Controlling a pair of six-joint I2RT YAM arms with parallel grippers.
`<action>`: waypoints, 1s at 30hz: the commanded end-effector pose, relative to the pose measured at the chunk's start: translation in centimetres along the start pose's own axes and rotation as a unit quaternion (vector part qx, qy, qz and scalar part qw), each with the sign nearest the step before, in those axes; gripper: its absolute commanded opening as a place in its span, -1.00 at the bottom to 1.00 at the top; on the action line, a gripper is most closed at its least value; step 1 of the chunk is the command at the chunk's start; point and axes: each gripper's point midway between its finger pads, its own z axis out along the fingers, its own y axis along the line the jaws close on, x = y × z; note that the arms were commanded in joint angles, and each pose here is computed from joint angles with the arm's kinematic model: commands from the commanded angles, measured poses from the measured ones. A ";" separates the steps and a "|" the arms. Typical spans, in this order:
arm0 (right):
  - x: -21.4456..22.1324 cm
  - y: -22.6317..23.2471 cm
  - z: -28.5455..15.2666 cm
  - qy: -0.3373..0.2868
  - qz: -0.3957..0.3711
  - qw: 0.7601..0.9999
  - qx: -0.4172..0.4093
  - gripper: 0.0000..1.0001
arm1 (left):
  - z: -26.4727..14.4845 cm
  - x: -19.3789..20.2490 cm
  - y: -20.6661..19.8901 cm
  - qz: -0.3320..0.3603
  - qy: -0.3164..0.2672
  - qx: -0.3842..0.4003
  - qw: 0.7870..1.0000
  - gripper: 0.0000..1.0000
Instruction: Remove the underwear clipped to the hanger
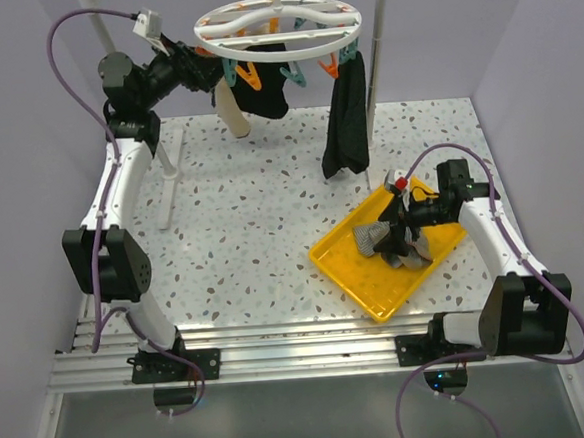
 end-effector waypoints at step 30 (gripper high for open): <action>-8.5 0.1 1.0 -0.008 -0.179 0.984 -0.005 0.97 | -15.5 6.5 -3.3 0.090 0.040 -0.229 0.968 1.00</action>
